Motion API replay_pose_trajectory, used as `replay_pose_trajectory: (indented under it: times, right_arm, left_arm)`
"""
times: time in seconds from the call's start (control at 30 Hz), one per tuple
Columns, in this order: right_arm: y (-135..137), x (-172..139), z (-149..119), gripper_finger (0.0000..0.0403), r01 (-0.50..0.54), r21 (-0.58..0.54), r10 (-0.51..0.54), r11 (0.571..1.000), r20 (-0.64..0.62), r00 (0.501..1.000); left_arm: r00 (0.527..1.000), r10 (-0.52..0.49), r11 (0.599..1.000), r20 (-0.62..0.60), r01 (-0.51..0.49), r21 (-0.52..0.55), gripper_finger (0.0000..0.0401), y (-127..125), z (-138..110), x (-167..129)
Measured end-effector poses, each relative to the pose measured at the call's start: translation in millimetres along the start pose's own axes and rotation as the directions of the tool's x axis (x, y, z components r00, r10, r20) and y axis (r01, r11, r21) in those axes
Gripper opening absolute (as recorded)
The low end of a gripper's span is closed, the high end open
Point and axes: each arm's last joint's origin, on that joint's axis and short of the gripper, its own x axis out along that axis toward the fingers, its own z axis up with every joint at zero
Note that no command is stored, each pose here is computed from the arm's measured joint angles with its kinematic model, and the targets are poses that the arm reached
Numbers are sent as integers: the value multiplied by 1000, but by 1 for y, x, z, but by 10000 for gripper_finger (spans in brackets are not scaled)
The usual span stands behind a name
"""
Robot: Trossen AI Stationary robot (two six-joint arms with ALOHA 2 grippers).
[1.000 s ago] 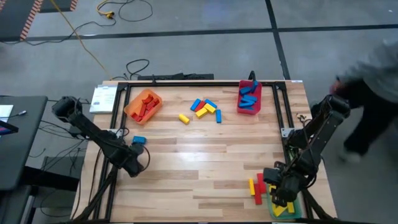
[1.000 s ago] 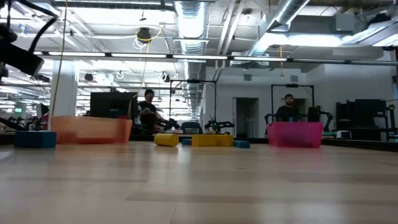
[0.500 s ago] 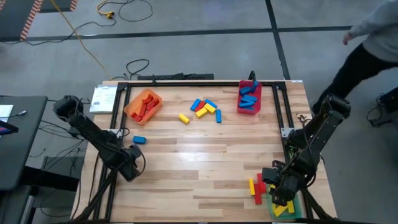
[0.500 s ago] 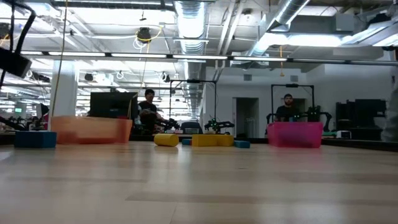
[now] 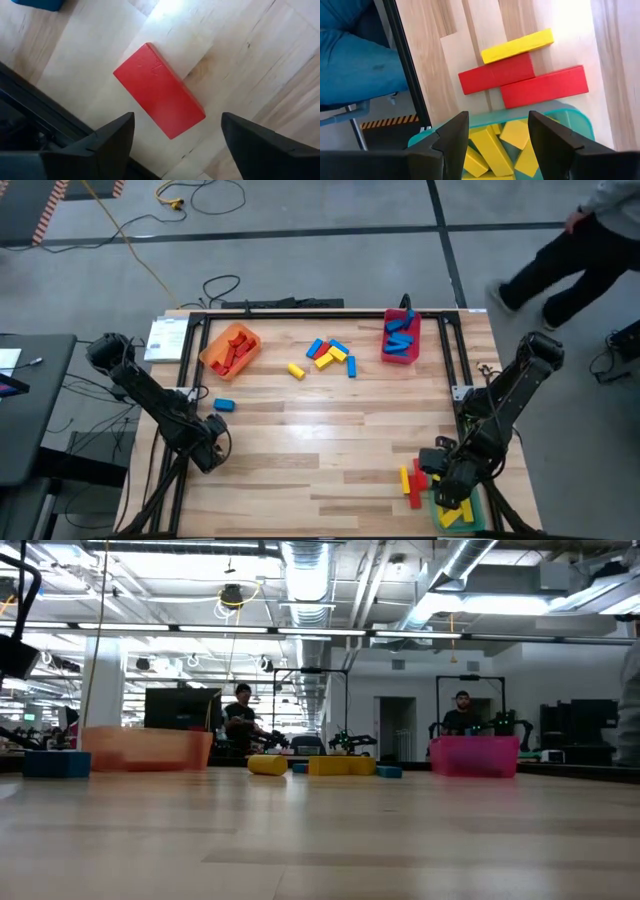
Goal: Sort blocks
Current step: Put the red block into the orange bin
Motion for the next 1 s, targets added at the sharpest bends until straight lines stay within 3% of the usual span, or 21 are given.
replay_pose_trajectory:
  times: [0.73,0.87,1.0]
  right_arm:
    - [-1,0,4,218,8,-24,-8,1000,20,1000]
    - [-1,0,4,218,12,-31,-11,999,29,1000]
    - [-1,0,4,218,13,-34,-12,999,30,999]
  left_arm:
    - [1000,6,998,17,-5,-59,300,1,0,1]
    - [999,34,994,12,-33,-105,300,7,-1,9]
    - [1000,-12,994,-2,12,-104,300,10,-2,23]
